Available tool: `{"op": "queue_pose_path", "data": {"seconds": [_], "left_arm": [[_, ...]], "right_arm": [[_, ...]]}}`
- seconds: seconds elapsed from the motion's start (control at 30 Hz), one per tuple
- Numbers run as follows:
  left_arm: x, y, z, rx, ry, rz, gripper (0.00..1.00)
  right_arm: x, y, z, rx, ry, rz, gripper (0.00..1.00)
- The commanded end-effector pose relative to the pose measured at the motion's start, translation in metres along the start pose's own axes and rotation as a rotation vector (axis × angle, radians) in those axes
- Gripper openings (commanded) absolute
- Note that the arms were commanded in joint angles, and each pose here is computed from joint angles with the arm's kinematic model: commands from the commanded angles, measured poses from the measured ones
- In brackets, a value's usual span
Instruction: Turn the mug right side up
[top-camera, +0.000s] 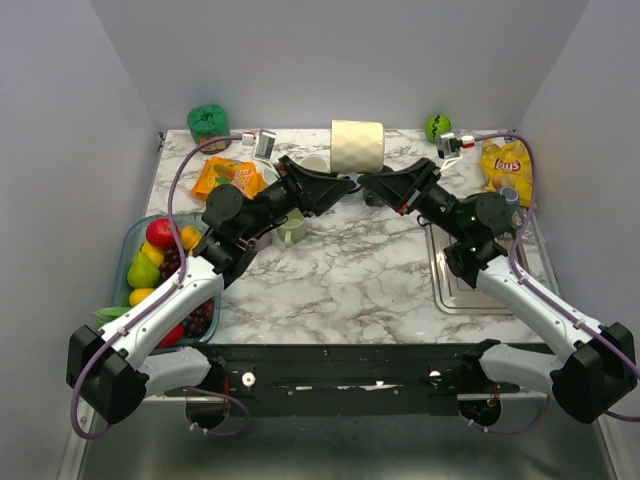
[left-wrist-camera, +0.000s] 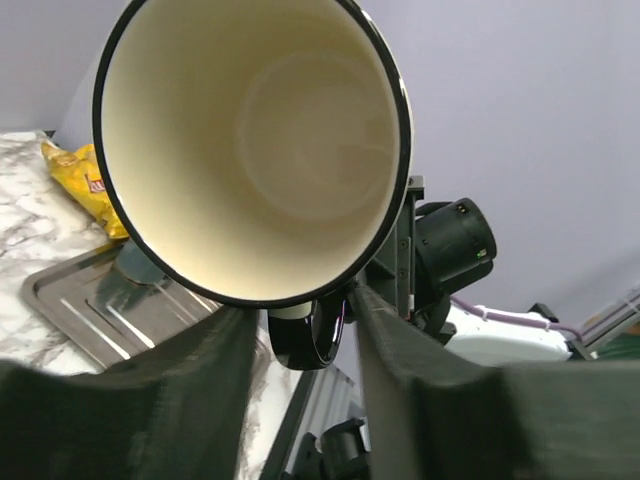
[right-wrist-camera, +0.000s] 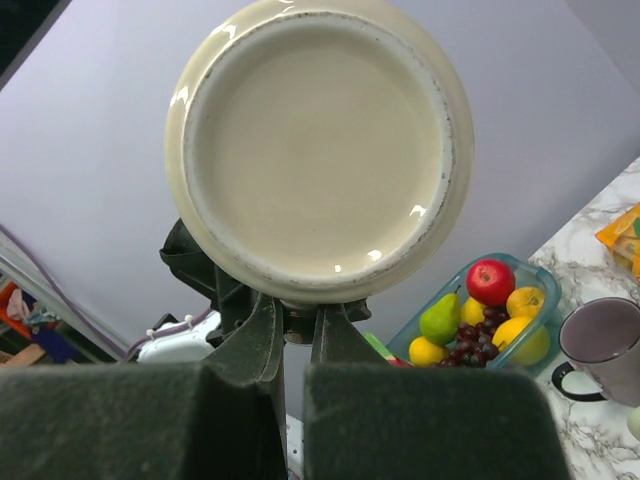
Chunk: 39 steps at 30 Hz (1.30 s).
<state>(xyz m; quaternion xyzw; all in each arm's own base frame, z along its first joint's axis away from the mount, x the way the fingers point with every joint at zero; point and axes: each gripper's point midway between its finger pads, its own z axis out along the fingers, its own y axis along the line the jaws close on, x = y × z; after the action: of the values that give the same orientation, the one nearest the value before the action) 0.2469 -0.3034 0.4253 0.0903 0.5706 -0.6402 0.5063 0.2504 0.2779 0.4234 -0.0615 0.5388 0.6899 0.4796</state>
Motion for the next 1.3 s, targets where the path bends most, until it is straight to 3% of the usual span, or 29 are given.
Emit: {"op": "queue_pose_path", "data": {"seconds": [0.0, 0.3, 0.4, 0.43, 0.6, 0.63, 0.7, 0.73, 0.9, 0.93, 1.0, 1.17, 1.27], "left_arm": [[-0.017, -0.024, 0.002, 0.087, -0.044, 0.006, 0.42], [-0.02, -0.024, 0.007, 0.1, -0.058, -0.034, 0.33], [-0.02, -0.025, 0.008, 0.112, -0.053, -0.032, 0.15], [-0.019, -0.025, 0.008, 0.111, -0.051, -0.031, 0.02], [-0.017, -0.009, 0.007, 0.025, -0.037, -0.006, 0.0], [-0.017, -0.001, 0.007, -0.008, -0.042, 0.021, 0.0], [-0.012, 0.012, 0.005, -0.078, -0.018, 0.035, 0.0], [-0.013, 0.02, 0.003, -0.119, -0.025, 0.072, 0.0], [-0.005, 0.068, -0.017, -0.368, 0.03, 0.175, 0.0], [-0.003, 0.076, -0.021, -0.406, 0.043, 0.197, 0.0], [0.007, 0.102, -0.034, -0.511, 0.081, 0.239, 0.0], [0.05, 0.149, -0.048, -0.628, 0.191, 0.226, 0.0], [0.073, 0.173, -0.053, -0.704, 0.233, 0.236, 0.0]], "right_arm": [[-0.007, 0.037, -0.002, -0.137, -0.028, -0.045, 0.01], [0.015, 0.028, -0.004, -0.121, 0.038, -0.072, 0.01], [0.022, 0.02, -0.003, -0.089, 0.059, -0.082, 0.01], [0.023, 0.017, -0.004, -0.076, 0.063, -0.086, 0.01], [0.03, -0.016, -0.009, 0.087, 0.089, -0.098, 0.01], [0.028, -0.019, -0.011, 0.116, 0.083, -0.12, 0.14], [0.027, -0.044, -0.018, 0.251, 0.064, -0.112, 0.29], [0.025, -0.05, -0.022, 0.293, 0.054, -0.122, 0.5], [0.019, -0.104, -0.058, 0.61, -0.004, -0.155, 0.75], [0.018, -0.11, -0.065, 0.654, -0.007, -0.165, 0.87], [0.013, -0.127, -0.085, 0.786, -0.036, -0.181, 0.97], [0.005, -0.16, -0.135, 1.096, -0.061, -0.229, 1.0], [0.003, -0.169, -0.149, 1.195, -0.053, -0.249, 1.0]]}}
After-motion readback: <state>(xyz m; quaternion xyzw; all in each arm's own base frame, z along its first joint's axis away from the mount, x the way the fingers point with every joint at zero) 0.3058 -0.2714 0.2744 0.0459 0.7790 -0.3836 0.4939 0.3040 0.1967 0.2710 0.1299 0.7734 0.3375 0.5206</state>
